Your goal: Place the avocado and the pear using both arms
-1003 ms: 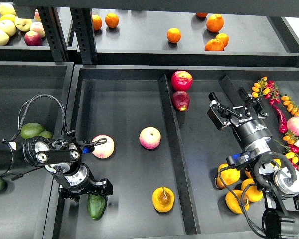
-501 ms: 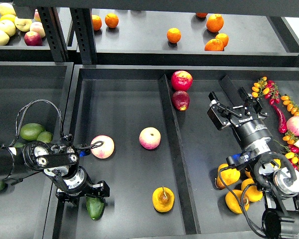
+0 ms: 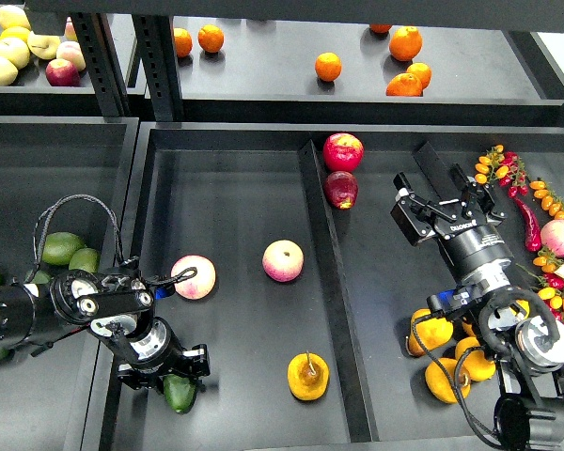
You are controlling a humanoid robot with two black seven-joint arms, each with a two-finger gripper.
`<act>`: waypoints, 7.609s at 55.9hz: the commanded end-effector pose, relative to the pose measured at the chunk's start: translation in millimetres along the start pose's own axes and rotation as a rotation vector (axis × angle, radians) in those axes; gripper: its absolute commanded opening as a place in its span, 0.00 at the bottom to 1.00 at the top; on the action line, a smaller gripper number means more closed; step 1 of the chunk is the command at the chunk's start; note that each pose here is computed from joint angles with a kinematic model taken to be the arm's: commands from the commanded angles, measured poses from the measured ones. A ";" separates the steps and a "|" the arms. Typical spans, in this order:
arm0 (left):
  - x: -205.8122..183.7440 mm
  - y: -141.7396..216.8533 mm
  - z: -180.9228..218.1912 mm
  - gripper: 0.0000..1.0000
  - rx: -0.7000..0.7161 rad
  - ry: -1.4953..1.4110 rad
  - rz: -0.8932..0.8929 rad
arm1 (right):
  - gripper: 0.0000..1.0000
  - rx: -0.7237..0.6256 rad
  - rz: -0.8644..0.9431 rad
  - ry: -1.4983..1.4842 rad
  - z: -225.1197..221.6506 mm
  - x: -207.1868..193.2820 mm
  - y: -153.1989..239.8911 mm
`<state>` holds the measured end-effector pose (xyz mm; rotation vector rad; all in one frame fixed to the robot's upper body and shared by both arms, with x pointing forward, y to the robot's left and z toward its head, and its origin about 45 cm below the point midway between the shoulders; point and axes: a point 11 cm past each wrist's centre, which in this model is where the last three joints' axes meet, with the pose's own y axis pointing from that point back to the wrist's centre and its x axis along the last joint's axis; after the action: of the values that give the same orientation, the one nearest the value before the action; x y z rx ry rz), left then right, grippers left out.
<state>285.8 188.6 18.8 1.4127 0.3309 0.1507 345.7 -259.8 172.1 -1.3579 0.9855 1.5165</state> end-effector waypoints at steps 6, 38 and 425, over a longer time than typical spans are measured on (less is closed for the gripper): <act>11.7 19.4 19.2 0.42 -0.053 0.002 0.022 | 1.00 -0.001 0.002 0.000 0.7 1.1 0.3; 118.7 145.3 -40.9 0.43 -0.150 0.229 0.292 | 1.00 -0.021 -0.001 0.002 5.7 -1.1 -3.7; -40.1 111.2 -79.1 0.99 -1.844 1.566 -0.462 | 1.00 -1.027 0.674 0.771 61.0 130.6 85.7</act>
<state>233.4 268.7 124.1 -0.8707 1.2915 0.8821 237.9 -225.7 57.4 -2.6530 1.2438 2.2002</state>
